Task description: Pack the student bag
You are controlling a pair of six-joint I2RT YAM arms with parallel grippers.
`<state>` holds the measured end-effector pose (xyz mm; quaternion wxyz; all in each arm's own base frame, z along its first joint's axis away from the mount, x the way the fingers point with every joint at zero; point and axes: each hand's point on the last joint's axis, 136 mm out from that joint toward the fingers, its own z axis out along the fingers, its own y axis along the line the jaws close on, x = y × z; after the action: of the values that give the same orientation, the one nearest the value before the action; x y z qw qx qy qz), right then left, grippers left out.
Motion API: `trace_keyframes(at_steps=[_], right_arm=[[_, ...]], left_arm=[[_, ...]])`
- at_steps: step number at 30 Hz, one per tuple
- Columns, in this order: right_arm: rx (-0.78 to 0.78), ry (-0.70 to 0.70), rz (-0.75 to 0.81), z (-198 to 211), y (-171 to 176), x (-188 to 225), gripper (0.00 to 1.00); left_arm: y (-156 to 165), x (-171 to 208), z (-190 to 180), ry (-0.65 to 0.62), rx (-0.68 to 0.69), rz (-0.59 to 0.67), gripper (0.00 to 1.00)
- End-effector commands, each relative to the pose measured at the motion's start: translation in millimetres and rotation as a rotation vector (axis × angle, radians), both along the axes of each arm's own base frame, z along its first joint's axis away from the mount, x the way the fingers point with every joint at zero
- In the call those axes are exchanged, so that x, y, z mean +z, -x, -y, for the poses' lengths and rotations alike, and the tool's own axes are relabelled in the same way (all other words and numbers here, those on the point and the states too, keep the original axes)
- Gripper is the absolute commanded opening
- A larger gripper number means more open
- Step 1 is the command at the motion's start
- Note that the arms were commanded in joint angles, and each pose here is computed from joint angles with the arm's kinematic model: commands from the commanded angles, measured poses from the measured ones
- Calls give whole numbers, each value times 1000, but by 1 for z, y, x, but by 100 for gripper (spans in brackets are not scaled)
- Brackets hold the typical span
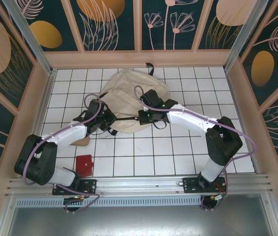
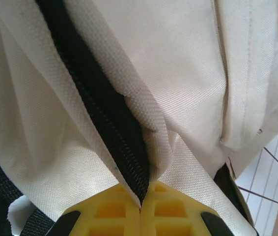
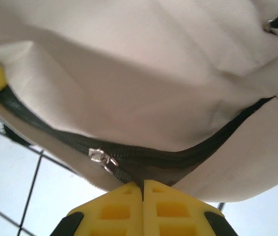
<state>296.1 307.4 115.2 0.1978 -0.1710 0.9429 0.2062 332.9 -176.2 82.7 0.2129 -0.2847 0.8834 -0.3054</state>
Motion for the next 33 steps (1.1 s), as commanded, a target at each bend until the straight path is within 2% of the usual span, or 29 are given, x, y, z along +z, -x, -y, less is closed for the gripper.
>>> trace_keyframes(at_steps=[1,6,12,21,30,33], right_arm=[[107,-147,-42,-18,19,22,0],[202,-306,-114,-58,36,33,0],[283,-359,-147,-96,49,36,0],[275,-343,-135,-111,42,31,0],[301,-333,-132,-127,42,26,0],[254,-284,-111,-117,36,21,0]], left_arm=[[4,-18,-27,-108,47,-40,0],[0,-12,-13,-44,-1,-13,0],[-1,-6,-5,1,-20,6,0],[-3,-6,3,48,-34,13,0],[-13,-6,4,23,-42,26,0],[-17,-8,-4,-26,-13,27,0]])
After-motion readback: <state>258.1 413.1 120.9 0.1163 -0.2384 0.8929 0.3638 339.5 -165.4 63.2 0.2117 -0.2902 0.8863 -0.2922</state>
